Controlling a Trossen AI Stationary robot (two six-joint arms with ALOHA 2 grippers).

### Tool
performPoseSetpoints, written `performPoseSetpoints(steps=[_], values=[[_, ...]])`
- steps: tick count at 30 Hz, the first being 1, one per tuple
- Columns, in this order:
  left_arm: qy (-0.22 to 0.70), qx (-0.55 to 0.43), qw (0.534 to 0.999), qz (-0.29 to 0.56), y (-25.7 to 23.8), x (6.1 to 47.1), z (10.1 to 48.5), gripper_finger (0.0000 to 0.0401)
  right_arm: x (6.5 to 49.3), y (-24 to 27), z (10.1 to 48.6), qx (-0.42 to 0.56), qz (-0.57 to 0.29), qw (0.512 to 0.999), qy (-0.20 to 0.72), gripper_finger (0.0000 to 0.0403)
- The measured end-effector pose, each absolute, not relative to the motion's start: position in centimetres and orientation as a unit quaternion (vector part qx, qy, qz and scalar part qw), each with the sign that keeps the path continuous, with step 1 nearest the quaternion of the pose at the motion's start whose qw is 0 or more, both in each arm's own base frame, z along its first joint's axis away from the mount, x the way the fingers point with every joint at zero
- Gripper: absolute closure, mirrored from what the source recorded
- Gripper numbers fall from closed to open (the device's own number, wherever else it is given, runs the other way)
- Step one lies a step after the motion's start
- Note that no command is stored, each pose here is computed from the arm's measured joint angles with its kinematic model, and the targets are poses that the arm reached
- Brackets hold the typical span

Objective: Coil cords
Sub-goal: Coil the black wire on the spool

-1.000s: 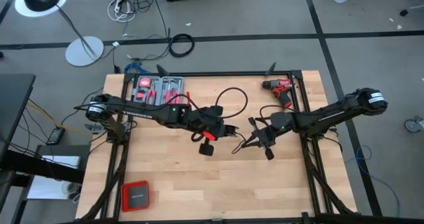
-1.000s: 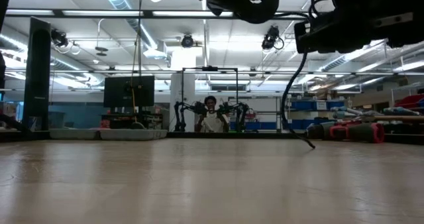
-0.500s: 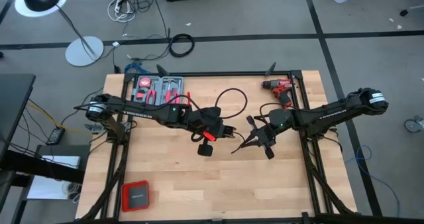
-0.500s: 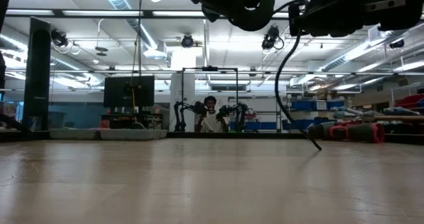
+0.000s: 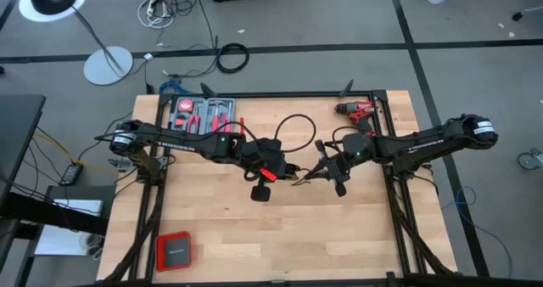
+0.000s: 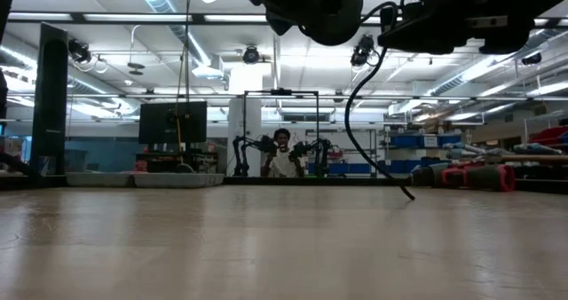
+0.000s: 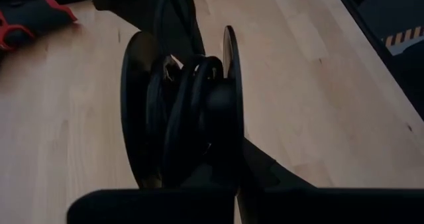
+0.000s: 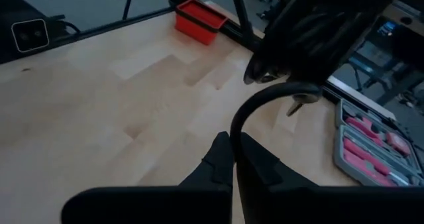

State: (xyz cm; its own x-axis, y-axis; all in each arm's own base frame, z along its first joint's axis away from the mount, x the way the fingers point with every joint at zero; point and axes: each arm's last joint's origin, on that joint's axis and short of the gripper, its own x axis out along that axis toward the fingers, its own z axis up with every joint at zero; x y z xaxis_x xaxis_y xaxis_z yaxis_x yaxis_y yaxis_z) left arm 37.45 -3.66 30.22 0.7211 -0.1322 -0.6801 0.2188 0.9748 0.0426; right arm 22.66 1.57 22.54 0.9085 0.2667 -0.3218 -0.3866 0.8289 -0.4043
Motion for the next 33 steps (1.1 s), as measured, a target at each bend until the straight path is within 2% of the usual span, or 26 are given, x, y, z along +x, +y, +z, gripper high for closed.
performPoseSetpoints(steps=[24,33], values=[[0.363,0.063,0.925,-0.095,-3.6,37.4,30.2,0.0401,22.9,0.7,23.2,-0.254,0.139,0.952,0.097,0.0402],[0.364,0.062,0.925,-0.095,-3.6,37.4,30.2,0.0401,22.9,0.7,23.8,-0.294,0.134,0.944,0.066,0.0402]])
